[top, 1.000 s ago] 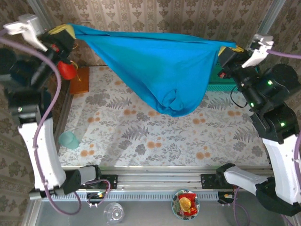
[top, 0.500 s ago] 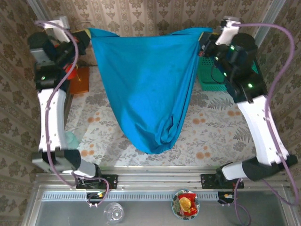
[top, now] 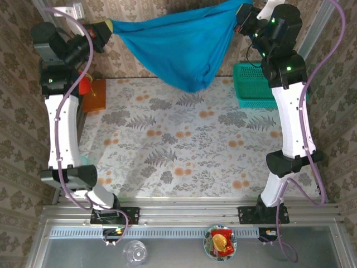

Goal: Fold the inside-out t-shirt

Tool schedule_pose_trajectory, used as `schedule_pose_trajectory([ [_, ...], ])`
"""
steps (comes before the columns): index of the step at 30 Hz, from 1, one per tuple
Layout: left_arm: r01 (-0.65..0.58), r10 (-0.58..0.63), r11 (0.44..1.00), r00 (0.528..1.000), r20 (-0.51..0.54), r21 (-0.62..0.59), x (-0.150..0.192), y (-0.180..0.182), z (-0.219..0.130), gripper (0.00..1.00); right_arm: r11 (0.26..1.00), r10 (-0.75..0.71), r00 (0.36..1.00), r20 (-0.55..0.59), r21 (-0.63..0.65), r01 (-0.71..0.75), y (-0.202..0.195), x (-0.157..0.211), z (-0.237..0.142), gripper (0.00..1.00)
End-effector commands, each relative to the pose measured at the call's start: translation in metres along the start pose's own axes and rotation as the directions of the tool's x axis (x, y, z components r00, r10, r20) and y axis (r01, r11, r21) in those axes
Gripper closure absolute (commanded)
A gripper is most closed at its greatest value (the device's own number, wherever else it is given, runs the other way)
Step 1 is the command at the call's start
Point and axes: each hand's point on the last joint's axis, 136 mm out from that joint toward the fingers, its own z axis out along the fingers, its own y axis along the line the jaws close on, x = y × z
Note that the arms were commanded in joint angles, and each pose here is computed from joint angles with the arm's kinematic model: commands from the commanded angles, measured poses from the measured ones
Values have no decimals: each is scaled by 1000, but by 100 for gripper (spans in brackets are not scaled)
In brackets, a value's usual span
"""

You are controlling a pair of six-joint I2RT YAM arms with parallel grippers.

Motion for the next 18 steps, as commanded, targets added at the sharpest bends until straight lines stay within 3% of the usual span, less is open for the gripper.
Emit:
schedule_pose_trajectory([
  [1, 15, -15, 1000, 998, -62, 0, 40, 0, -12, 100, 1000, 27, 993, -117, -1, -27, -5, 31, -7, 100],
  [5, 110, -117, 993, 979, -164, -50, 128, 7, -30, 100, 997, 78, 964, -254, 5, -79, -23, 98, -24, 100],
  [8, 204, -216, 976, 934, -285, -72, 214, 5, -42, 100, 991, 133, 917, -376, 61, -119, -44, 161, -43, 100],
  [11, 277, -293, 956, 852, -435, -100, 305, -10, -55, 100, 980, 193, 837, -512, 148, -135, -72, 239, -66, 100],
  [15, 281, -298, 950, 693, -657, -134, 420, -34, -86, 100, 961, 257, 725, -639, 249, -121, -102, 318, -103, 100],
  [18, 276, -296, 947, 562, -772, -163, 470, -44, -109, 90, 956, 270, 625, -733, 280, -85, -114, 369, -127, 100],
])
